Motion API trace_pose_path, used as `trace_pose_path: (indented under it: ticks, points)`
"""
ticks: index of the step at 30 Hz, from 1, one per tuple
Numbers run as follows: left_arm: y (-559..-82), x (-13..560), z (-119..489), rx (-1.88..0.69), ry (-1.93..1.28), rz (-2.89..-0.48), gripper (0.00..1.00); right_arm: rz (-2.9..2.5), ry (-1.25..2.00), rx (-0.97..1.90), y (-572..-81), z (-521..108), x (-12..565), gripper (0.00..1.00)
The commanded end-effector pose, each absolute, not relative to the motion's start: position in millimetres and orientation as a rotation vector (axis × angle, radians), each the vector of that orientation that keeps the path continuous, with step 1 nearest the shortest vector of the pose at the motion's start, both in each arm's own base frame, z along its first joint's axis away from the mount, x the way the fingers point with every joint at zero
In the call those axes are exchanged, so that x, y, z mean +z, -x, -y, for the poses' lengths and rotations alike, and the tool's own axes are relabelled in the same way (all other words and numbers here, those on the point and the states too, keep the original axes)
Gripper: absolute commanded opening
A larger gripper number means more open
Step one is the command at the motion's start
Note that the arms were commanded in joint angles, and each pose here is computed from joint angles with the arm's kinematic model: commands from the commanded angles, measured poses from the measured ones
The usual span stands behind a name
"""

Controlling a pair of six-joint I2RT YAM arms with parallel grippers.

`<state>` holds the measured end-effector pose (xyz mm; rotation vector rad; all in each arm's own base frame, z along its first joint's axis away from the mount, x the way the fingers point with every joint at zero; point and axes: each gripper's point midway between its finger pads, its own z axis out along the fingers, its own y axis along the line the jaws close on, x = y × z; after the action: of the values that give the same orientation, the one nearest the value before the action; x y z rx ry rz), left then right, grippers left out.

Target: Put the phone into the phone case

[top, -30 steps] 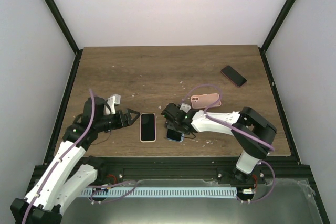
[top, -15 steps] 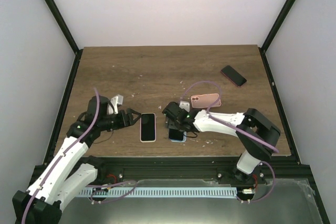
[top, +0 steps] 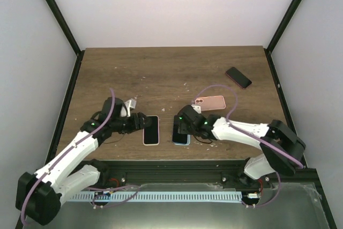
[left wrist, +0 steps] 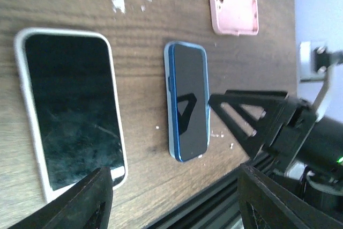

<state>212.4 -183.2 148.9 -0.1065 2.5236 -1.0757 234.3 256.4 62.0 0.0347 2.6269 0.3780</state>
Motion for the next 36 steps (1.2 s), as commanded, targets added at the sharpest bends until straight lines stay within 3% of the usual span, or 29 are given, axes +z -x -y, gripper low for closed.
trace_pose_path:
  ticks: [1,14,25,36]
  points:
    - [-213,140,206,-1.118,0.084,-2.538,0.63,-2.589,-0.051,0.491,-238,-249,72,0.61]
    - [-200,98,275,-1.166,-0.033,-2.685,0.52,-2.628,-0.085,0.555,-230,-226,49,0.31]
    - [-199,62,297,-1.174,-0.044,-2.777,0.35,-2.669,-0.086,0.648,-221,-234,35,0.22]
    - [-197,45,305,-1.186,-0.055,-2.823,0.31,-2.699,-0.141,0.592,-216,-223,25,0.21]
